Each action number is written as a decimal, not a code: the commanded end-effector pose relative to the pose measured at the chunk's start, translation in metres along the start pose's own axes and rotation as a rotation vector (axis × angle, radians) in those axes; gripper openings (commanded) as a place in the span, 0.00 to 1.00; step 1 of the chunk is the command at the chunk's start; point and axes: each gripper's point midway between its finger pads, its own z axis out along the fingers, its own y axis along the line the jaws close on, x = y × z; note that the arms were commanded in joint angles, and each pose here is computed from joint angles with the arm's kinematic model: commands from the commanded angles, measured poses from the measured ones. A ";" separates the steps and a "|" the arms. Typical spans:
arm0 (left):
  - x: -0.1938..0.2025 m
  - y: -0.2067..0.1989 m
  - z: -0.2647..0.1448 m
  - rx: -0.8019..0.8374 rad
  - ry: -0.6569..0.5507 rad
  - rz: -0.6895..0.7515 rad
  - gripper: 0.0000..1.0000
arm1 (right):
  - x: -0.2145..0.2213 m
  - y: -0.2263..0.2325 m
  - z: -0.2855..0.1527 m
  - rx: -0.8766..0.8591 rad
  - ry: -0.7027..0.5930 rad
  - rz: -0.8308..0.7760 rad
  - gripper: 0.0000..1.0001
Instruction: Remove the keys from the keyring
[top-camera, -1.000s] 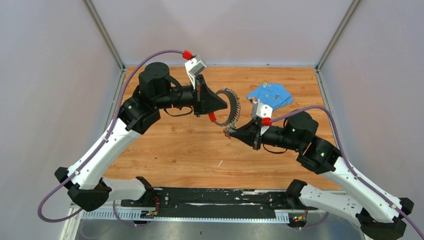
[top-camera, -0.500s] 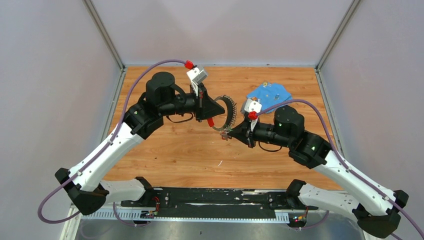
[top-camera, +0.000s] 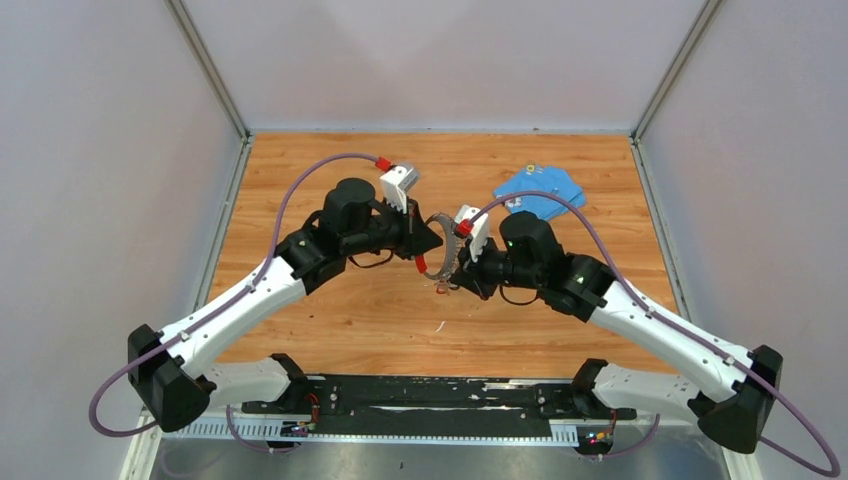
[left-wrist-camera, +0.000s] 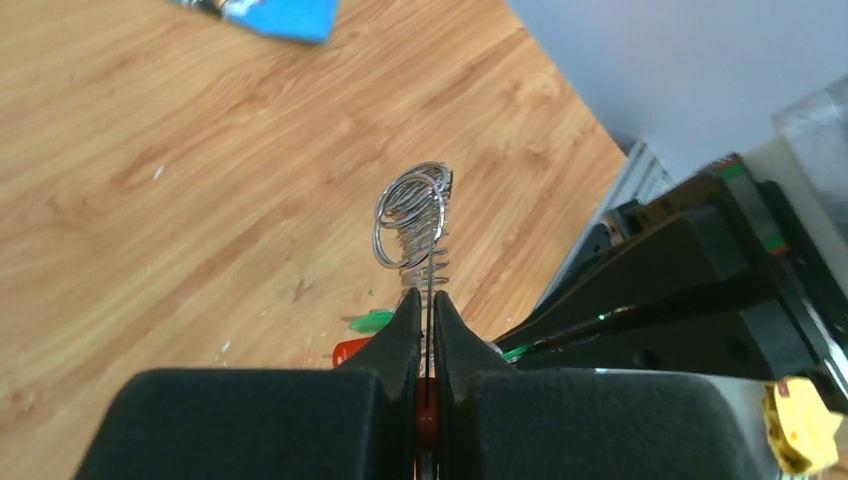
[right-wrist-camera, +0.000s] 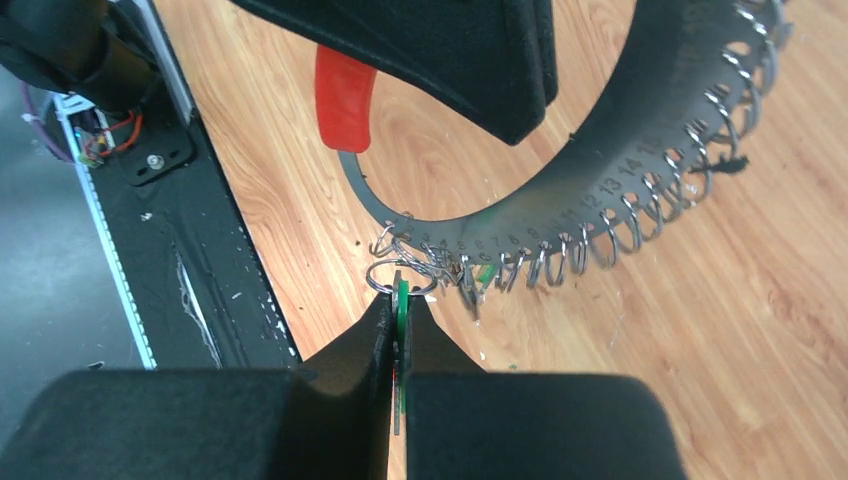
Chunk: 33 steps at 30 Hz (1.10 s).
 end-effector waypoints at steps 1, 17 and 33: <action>0.005 0.037 0.010 -0.189 -0.074 -0.163 0.00 | 0.023 -0.009 0.010 0.063 0.089 0.052 0.01; 0.108 0.114 0.044 -0.324 0.083 -0.554 0.02 | 0.087 -0.021 0.030 0.111 0.339 0.110 0.00; 0.173 0.151 0.051 -0.414 0.249 -0.503 0.17 | 0.148 -0.011 0.058 0.043 0.555 0.216 0.01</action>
